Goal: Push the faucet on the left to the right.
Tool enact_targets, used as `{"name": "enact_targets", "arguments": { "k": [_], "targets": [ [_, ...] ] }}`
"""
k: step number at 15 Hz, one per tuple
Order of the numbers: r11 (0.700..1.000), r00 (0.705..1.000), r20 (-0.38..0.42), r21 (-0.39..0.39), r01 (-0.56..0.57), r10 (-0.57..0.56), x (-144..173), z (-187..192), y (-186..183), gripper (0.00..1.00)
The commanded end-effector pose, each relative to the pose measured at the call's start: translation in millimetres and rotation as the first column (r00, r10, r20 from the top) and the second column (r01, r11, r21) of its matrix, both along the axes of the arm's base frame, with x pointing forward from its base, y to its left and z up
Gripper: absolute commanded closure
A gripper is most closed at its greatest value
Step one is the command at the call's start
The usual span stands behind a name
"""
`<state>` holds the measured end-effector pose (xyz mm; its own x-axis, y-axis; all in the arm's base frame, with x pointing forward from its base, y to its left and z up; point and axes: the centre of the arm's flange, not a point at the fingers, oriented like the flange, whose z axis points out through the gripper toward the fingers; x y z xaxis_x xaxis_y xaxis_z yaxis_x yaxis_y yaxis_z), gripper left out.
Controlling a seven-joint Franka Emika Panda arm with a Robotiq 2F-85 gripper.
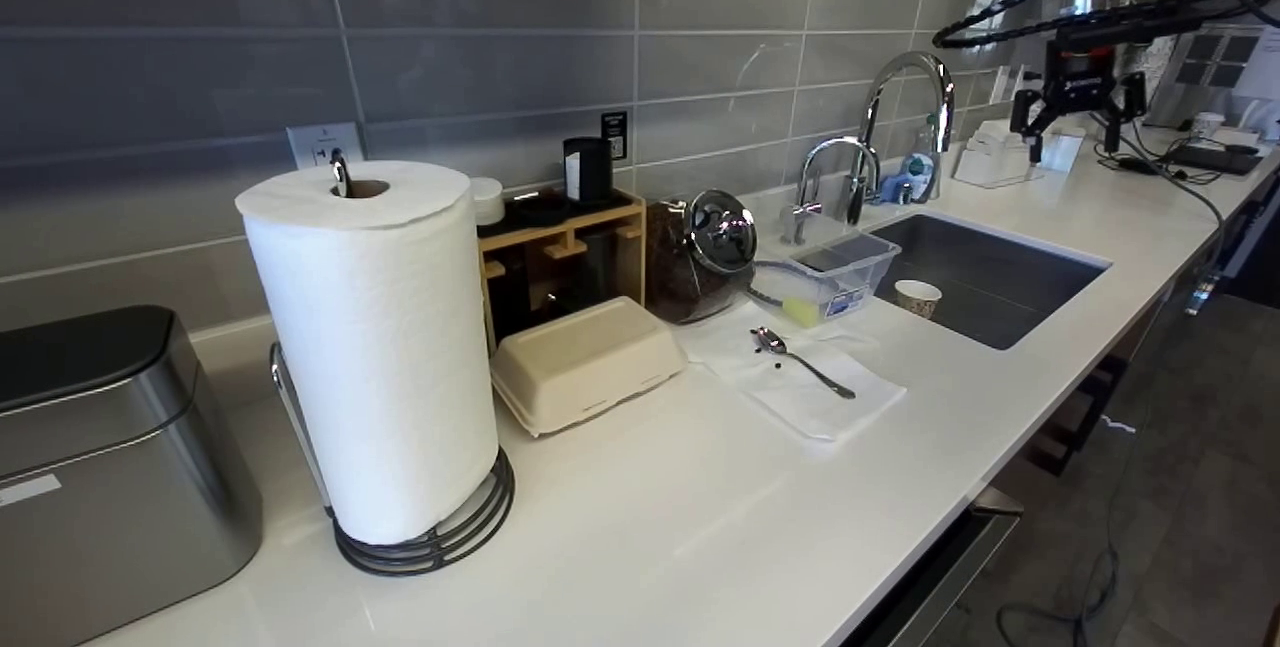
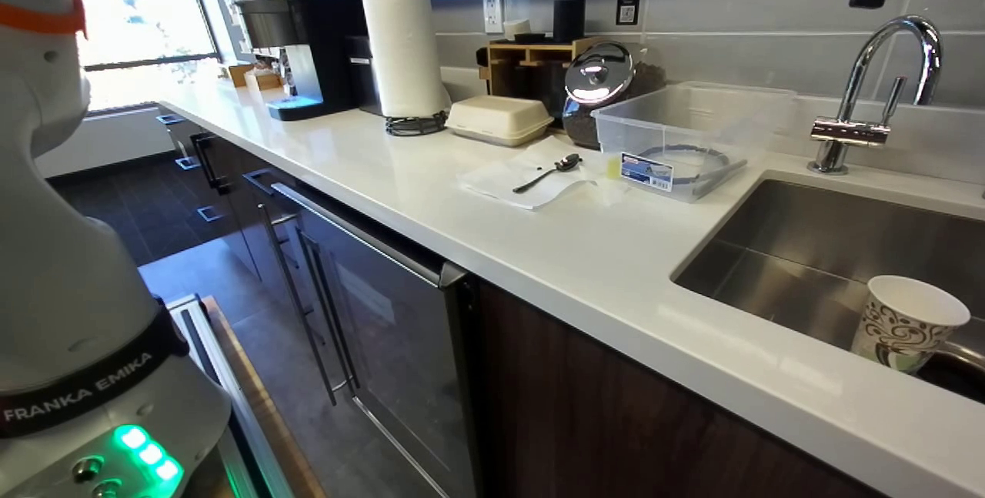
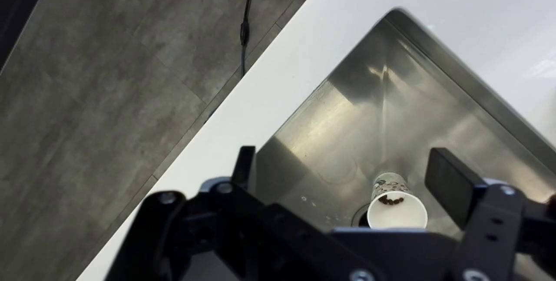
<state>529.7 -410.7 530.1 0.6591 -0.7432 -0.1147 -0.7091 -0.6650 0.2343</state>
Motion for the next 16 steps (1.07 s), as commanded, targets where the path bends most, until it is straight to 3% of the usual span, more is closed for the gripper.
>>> {"name": "enact_targets", "arguments": {
  "k": [1, 3, 8, 16],
  "targets": [
    [1.000, 0.999, 0.039, 0.005, 0.007, -0.007, 6, 9, -3, 0.00],
    [1.000, 0.994, 0.110, -0.016, 0.023, -0.021, 9, 18, -3, 0.00],
    [0.999, 0.983, 0.183, -0.010, 0.031, -0.029, 14, 32, -5, 0.00],
    [1.000, 0.984, 0.175, -0.019, 0.023, -0.020, 13, 33, -3, 0.00]
  ]
}}
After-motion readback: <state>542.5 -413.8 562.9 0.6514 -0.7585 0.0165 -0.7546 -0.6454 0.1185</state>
